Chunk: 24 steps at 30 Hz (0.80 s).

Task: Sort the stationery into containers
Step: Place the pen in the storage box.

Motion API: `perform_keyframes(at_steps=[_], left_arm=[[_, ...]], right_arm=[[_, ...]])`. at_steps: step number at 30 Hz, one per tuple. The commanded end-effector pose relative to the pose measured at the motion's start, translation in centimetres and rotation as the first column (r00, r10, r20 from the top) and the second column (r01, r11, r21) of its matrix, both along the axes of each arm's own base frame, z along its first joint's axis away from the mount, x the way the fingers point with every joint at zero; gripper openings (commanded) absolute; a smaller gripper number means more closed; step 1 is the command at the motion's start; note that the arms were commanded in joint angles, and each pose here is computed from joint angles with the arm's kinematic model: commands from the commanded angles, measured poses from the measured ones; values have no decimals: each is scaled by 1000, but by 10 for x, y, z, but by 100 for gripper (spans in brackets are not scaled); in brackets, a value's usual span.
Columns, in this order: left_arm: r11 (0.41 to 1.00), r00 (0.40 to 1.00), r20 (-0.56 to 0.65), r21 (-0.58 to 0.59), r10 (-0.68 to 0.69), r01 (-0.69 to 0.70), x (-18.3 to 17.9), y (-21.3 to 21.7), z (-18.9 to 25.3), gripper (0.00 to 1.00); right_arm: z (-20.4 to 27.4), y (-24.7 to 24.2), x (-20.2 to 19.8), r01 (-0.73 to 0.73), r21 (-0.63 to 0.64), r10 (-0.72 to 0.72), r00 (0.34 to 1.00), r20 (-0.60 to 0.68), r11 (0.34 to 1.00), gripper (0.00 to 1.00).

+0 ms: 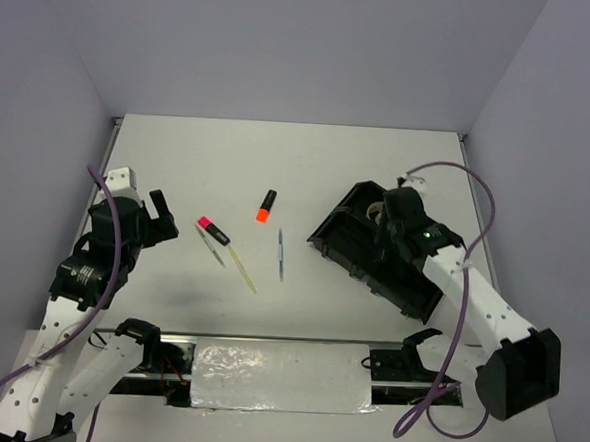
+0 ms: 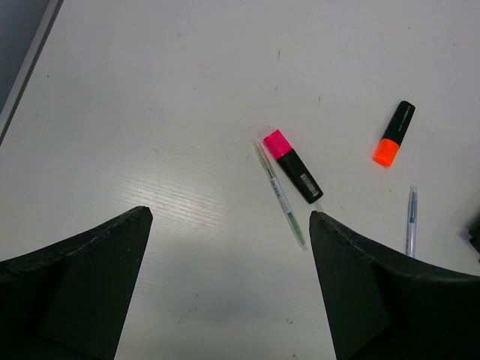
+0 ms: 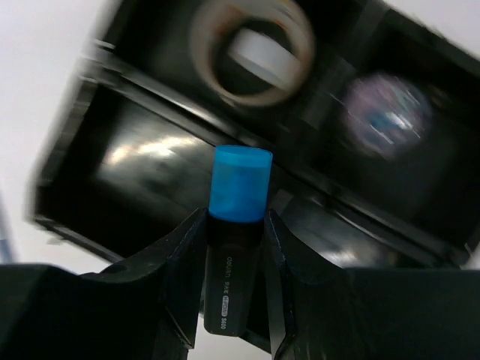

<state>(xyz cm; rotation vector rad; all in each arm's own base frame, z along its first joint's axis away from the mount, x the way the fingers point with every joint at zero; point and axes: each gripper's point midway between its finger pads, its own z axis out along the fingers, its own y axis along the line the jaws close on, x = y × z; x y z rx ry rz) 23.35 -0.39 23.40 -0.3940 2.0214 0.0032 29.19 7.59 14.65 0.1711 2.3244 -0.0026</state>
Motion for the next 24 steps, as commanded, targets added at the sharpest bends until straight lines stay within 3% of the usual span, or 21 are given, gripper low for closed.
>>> perform_keyframes(at_steps=[1, 6, 10, 20, 24], left_arm=[[1000, 999, 31, 0, -13, 13, 7, -2, 8, 99], [1000, 1000, 26, 3, -9, 9, 7, -2, 7, 99], [1000, 1000, 23, 4, -9, 9, 6, -3, 6, 99], [1000, 999, 31, 6, -11, 11, 5, -4, 7, 99], [1000, 999, 33, 5, -11, 11, 5, -4, 8, 99]], right_arm=[[-13, -39, -30, 174, 20, -174, 985, -7, 984, 22], [-16, -36, -48, 189, 163, -201, 978, 62, 968, 24], [-23, -40, -58, 240, 191, -253, 966, 47, 952, 25], [-31, -53, -58, 306, 124, -311, 950, 17, 944, 28], [-30, -58, -60, 377, 170, -389, 921, 37, 910, 29]])
